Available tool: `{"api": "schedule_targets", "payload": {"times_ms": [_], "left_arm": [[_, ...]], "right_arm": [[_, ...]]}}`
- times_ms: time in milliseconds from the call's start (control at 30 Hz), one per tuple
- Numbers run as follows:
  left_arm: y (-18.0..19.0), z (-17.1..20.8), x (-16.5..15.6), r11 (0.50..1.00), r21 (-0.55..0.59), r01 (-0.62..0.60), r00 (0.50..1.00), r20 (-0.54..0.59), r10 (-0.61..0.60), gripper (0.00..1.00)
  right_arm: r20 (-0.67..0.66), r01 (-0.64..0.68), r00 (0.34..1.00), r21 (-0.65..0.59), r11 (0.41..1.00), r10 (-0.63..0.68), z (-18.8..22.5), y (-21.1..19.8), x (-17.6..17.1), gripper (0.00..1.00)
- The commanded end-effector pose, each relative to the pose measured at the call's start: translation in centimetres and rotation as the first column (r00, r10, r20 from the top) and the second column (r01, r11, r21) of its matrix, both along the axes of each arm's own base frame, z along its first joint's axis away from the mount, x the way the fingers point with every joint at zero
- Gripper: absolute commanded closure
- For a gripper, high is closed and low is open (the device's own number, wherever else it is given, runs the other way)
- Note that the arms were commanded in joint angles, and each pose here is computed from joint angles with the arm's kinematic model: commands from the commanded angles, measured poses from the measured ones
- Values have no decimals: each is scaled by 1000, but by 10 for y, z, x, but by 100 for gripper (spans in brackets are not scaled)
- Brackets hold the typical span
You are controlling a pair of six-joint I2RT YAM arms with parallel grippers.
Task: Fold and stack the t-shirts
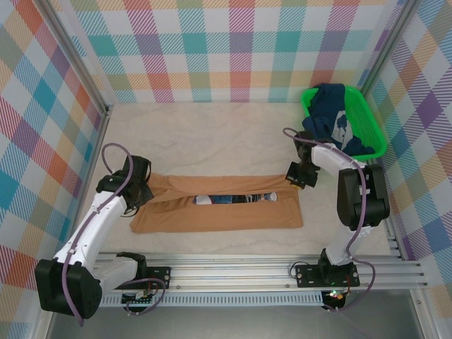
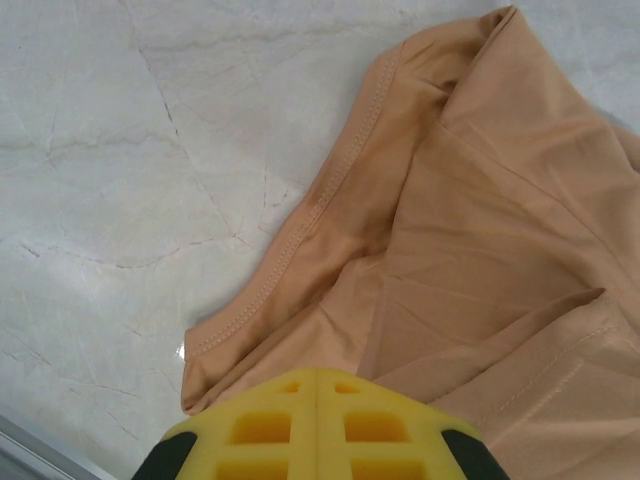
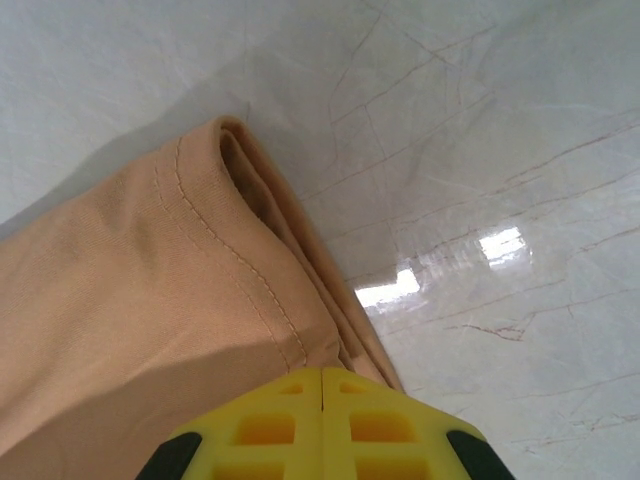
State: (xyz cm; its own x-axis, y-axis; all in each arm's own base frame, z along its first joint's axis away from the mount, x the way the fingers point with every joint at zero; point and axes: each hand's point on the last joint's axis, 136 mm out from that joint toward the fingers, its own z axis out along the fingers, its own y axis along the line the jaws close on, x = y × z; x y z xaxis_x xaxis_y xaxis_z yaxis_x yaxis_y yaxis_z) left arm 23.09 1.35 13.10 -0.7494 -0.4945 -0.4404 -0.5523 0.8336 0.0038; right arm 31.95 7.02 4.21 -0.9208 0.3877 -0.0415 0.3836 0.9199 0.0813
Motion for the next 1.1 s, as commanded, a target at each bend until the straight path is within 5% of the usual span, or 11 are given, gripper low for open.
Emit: {"api": "schedule_targets", "payload": {"times_ms": [0, 1067], "left_arm": [[4, -1, -10, 1000, 18, -18, 1000, -12, 18, 100], [-5, -24, -54, 993, -17, -116, 992, -57, 115, 100]], "right_arm": [[32, -9, 999, -6, 1000, 9, 12, -3, -3, 100], [-37, -4, 999, -69, 998, 2, -7, -10, -15, 100]]}}
